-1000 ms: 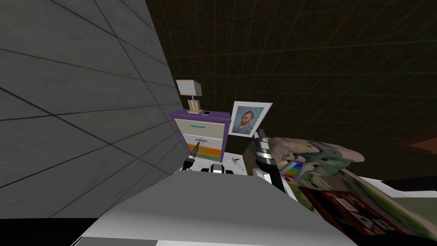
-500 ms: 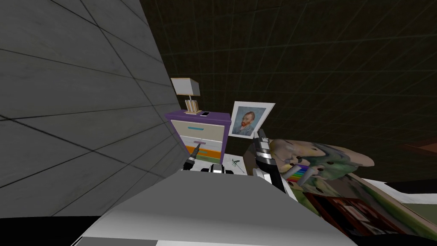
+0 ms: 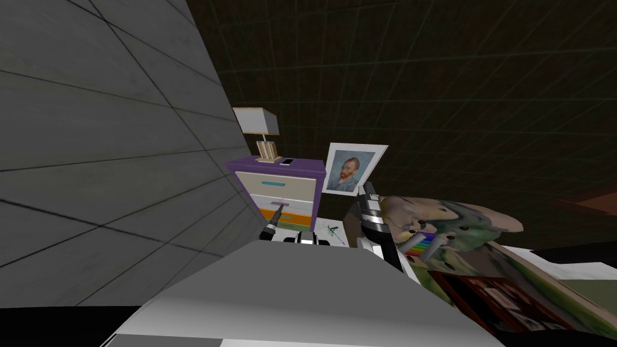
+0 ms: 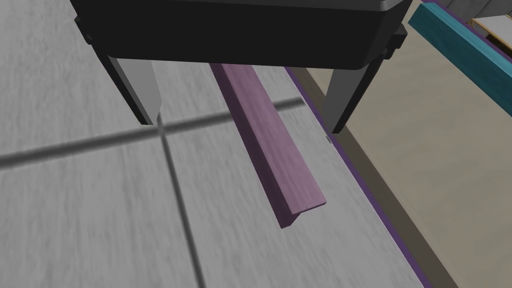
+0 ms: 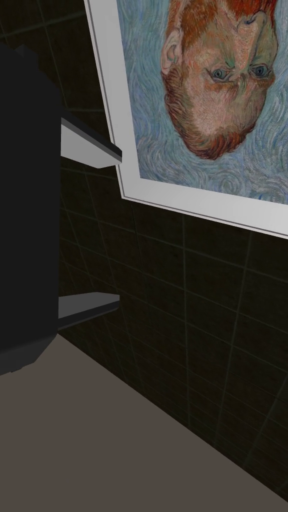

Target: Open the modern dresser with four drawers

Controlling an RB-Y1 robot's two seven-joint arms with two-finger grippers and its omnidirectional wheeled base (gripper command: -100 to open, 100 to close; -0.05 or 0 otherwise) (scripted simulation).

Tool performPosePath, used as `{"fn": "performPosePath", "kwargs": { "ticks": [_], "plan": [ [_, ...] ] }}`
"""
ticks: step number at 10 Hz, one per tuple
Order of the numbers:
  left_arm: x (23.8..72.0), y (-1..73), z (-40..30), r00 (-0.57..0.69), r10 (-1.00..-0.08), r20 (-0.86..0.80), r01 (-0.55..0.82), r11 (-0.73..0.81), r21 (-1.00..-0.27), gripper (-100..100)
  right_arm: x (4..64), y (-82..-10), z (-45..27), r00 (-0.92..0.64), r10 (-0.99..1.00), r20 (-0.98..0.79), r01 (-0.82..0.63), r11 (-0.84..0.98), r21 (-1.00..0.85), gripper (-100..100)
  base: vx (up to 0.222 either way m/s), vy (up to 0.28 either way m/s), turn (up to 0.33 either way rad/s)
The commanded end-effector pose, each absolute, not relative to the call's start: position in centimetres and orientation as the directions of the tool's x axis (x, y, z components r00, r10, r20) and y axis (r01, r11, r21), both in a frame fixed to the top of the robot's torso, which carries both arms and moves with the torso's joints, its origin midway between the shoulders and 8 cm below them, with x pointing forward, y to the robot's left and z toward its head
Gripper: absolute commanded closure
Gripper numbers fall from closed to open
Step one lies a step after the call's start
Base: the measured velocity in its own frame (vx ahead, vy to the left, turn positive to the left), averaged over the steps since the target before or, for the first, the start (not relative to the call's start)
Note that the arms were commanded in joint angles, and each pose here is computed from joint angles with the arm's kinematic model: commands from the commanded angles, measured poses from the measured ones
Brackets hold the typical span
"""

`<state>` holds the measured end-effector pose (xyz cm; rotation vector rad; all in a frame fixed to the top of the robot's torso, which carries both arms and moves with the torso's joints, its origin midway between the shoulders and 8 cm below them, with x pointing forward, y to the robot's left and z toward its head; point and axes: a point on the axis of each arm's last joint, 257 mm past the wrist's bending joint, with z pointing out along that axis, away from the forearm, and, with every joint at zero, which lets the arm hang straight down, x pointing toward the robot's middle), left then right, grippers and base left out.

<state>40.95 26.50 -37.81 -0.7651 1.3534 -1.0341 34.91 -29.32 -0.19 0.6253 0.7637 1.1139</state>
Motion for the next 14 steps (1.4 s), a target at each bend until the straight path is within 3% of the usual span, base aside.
{"fn": "performPosePath", "kwargs": {
  "ticks": [1, 10, 11, 14],
  "plan": [
    [39.7, 25.7, -37.8, -0.048, -0.914, -0.403, 0.133, 0.394, -0.909, -100, 34.9, -29.3, -0.2, 0.244, 0.944, -0.223, -0.548, 0.324, 0.771, 0, 0.043, 0.099, -0.118],
    [37.1, 24.1, -37.0, 0.021, -0.916, -0.400, 0.104, 0.400, -0.911, -100, 34.9, -29.3, -0.2, 0.244, 0.944, -0.223, -0.548, 0.324, 0.771, 0, 0.020, 0.040, -0.077],
    [37.8, 24.5, -37.2, 0.002, -0.915, -0.403, 0.114, 0.400, -0.909, 100, 34.9, -29.3, -0.2, 0.244, 0.944, -0.223, -0.548, 0.324, 0.771, 0, 0.028, -0.002, 0.092],
    [39.4, 25.3, -37.3, -0.033, -0.914, -0.405, 0.138, 0.397, -0.907, 100, 34.9, -29.3, -0.2, 0.244, 0.944, -0.223, -0.548, 0.324, 0.771, 0, -0.038, -0.067, 0.136]
  ]
}}
